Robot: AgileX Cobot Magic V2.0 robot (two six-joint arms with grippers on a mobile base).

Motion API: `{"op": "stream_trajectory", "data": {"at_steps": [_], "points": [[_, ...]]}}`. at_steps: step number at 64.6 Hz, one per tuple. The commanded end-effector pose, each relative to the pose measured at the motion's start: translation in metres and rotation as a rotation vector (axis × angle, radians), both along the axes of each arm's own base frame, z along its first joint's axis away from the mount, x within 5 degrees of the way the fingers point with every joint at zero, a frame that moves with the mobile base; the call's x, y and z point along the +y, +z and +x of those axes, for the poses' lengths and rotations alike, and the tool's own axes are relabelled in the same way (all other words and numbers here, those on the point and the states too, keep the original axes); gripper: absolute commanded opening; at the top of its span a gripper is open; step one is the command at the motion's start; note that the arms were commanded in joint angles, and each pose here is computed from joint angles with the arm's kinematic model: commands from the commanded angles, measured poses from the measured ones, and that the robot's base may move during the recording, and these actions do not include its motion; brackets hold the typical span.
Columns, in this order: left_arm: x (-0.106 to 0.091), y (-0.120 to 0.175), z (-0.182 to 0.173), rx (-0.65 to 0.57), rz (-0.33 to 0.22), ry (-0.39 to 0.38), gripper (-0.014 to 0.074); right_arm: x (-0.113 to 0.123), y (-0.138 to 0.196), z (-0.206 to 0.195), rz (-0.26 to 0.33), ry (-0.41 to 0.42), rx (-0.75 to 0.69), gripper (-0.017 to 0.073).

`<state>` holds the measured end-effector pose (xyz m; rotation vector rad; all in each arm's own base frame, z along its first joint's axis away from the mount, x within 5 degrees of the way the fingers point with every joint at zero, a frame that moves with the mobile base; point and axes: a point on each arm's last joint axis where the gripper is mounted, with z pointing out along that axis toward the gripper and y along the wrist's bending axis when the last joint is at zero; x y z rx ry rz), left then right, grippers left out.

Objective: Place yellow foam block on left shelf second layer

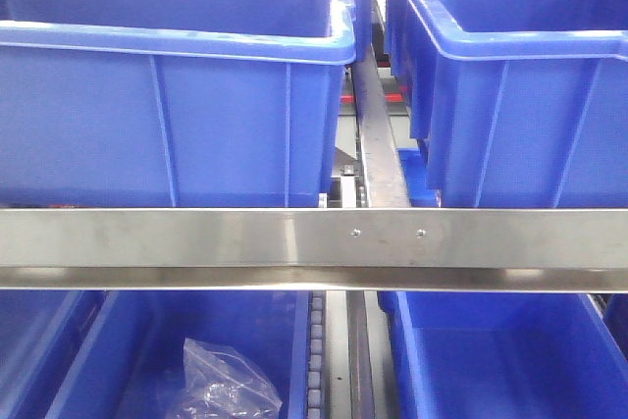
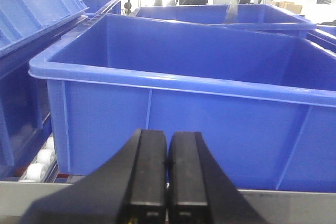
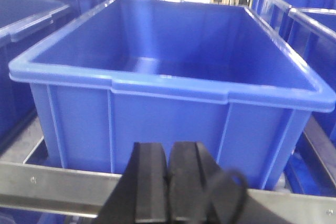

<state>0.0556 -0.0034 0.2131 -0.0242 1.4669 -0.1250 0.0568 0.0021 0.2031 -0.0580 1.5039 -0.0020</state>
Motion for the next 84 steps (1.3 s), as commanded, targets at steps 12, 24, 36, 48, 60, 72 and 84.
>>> {"op": "stream_trajectory", "data": {"at_steps": [12, 24, 36, 48, 60, 72, 84], "points": [[-0.001, -0.0001, -0.0012, -0.077, -0.012, -0.016, 0.0136, -0.0002, 0.0148, -0.0037, -0.008, -0.003, -0.111, 0.0055], [-0.001, -0.0001, -0.0012, -0.077, -0.012, -0.016, 0.0136, -0.0002, 0.0151, -0.0037, -0.008, -0.003, -0.112, 0.0055], [-0.001, -0.0001, -0.0012, -0.077, -0.012, -0.016, 0.0136, -0.0002, 0.0151, -0.0037, -0.008, -0.003, -0.112, 0.0055], [-0.001, -0.0001, -0.0012, -0.077, -0.012, -0.016, 0.0136, -0.0002, 0.0151, -0.0037, -0.008, -0.003, -0.112, 0.0055], [-0.001, -0.0001, -0.0012, -0.077, -0.012, -0.016, 0.0136, -0.0002, 0.0151, -0.0037, -0.008, -0.003, -0.112, 0.0055], [-0.001, -0.0001, -0.0012, -0.077, -0.012, -0.016, 0.0136, -0.0002, 0.0151, -0.0037, -0.008, -0.003, -0.112, 0.0055], [-0.001, -0.0001, -0.0012, -0.077, -0.012, -0.016, 0.0136, -0.0002, 0.0151, -0.0037, -0.008, -0.003, -0.112, 0.0055]]}}
